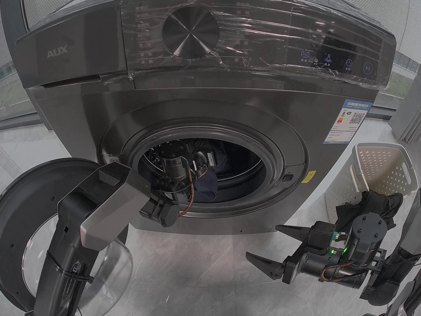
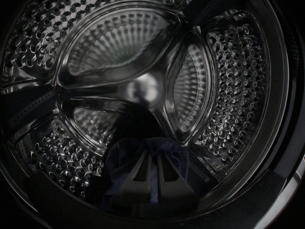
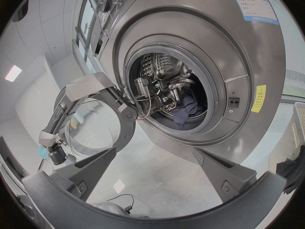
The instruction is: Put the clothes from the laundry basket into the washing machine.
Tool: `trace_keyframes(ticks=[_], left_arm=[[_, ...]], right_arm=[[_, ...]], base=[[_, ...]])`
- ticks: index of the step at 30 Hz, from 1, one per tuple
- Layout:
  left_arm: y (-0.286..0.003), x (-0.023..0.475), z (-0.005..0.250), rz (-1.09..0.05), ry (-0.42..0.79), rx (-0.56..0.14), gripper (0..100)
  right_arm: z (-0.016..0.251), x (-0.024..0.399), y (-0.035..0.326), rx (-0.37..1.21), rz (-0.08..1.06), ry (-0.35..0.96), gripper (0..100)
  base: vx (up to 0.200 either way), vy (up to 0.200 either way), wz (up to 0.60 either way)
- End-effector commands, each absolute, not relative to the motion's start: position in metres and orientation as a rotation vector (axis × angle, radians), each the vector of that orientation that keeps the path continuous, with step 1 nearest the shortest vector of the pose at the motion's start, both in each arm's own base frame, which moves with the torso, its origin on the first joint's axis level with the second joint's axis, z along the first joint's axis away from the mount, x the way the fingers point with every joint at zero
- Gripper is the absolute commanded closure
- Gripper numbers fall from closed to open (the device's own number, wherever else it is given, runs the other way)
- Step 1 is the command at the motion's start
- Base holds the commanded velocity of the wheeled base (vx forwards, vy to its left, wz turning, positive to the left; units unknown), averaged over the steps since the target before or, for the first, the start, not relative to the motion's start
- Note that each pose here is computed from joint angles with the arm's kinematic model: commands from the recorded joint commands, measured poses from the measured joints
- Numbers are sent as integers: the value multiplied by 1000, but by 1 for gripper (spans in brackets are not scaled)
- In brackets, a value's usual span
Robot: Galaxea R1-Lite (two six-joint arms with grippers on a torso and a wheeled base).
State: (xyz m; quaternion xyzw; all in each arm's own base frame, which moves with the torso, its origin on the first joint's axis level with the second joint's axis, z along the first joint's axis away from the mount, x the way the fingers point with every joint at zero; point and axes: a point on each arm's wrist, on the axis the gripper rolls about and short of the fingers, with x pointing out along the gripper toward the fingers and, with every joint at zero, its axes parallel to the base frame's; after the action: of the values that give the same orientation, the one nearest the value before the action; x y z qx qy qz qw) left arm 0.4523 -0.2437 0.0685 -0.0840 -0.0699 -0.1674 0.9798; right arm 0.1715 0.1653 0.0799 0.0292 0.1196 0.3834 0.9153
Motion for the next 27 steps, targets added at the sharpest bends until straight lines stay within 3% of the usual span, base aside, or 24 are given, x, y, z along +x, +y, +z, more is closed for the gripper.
trace_keyframes(ticks=[1,3,4,12,18,23,27], left_arm=[[-243,455,57,-331,-126,-162,100],[-243,454,56,-332,-121,-160,100],[-243,454,56,-332,-122,-158,0],[-236,403,56,-443,84,-77,0],[-230,394,51,-447,110,30,0],[-231,393,48,-457,116,40,0],[-229,388,29,-485,158,121,0]], right_arm=[[80,172,165,60,789,247,0],[79,172,165,59,789,249,0],[79,172,165,59,789,249,0],[79,171,165,58,788,252,0],[77,171,167,55,792,258,0],[77,171,167,54,794,259,0],[76,171,167,53,793,262,0]], base=[[0,0,0],[0,0,0],[0,0,0],[0,0,0],[0,0,0],[0,0,0],[0,0,0]])
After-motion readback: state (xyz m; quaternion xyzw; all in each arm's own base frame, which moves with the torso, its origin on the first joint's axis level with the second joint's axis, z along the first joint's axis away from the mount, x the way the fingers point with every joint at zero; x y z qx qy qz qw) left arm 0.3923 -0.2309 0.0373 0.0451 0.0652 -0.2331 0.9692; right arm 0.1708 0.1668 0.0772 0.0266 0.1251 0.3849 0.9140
